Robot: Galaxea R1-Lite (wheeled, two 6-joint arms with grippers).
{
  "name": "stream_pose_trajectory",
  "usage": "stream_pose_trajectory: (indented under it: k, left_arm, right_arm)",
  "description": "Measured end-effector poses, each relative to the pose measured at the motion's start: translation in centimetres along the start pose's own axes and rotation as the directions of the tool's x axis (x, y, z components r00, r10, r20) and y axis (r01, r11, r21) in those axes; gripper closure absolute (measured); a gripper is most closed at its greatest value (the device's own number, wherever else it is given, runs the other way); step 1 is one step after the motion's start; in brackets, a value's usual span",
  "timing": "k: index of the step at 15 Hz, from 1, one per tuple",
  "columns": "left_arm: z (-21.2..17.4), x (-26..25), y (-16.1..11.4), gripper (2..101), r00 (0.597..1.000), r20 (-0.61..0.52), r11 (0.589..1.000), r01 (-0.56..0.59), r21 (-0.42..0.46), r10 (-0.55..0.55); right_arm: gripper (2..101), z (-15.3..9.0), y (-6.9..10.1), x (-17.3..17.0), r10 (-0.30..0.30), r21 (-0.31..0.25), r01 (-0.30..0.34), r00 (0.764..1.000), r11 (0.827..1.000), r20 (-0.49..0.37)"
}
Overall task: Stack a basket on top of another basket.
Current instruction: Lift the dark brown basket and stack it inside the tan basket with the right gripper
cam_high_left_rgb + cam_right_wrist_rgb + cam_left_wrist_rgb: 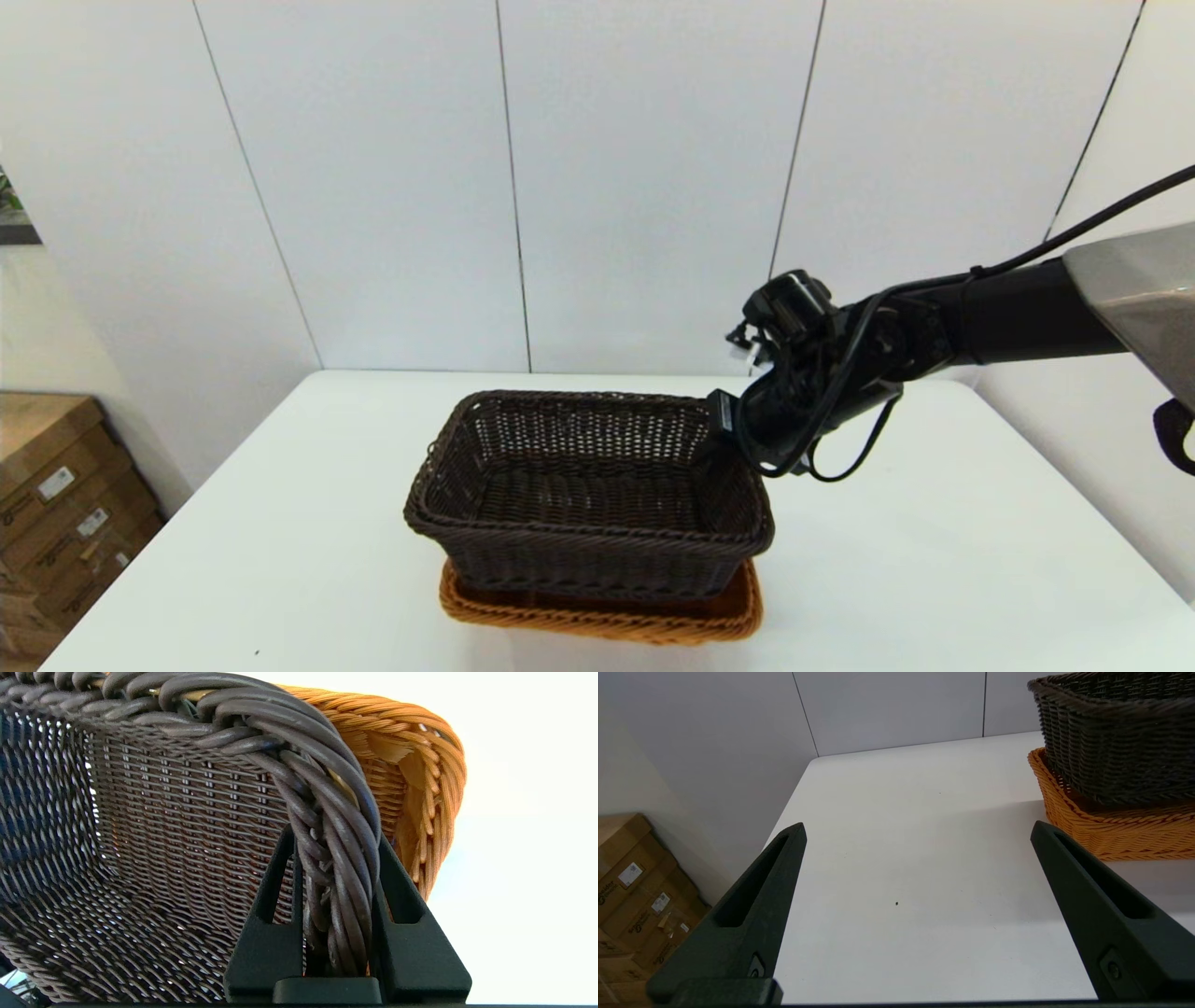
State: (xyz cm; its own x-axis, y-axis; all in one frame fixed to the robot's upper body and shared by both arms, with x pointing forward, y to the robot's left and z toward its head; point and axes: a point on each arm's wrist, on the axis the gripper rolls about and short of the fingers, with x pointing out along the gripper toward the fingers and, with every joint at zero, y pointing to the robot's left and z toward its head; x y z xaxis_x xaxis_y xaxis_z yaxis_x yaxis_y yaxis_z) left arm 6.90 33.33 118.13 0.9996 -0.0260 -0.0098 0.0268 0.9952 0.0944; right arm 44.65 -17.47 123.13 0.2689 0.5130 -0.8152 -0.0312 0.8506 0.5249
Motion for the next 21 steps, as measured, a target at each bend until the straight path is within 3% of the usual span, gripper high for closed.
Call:
stream_pose_trajectory:
  k: [9, 15, 21]
  left_arm:
    - [-0.01, 0.0, 0.0, 5.4, 1.0, -0.001, 1.0, 0.0, 0.0, 0.0]
    - [0.0, 0.0, 0.0, 5.4, 1.0, 0.0, 1.0, 0.0, 0.0, 0.0]
    - [0.0, 0.0, 0.0, 5.4, 1.0, 0.0, 1.0, 0.0, 0.0, 0.0]
  right_arm:
    - [80.1, 0.08, -0.19, 0.09, -0.002, 0.0, 0.002, 1.0, 1.0, -0.001]
    - [41.9, 0.07, -0.24, 0.13, -0.004, -0.002, 0.004, 1.0, 1.0, -0.002]
    - [21.8, 0.44, -0.34, -0.73, 0.003, -0.006, -0.003, 1.0, 1.0, 0.022]
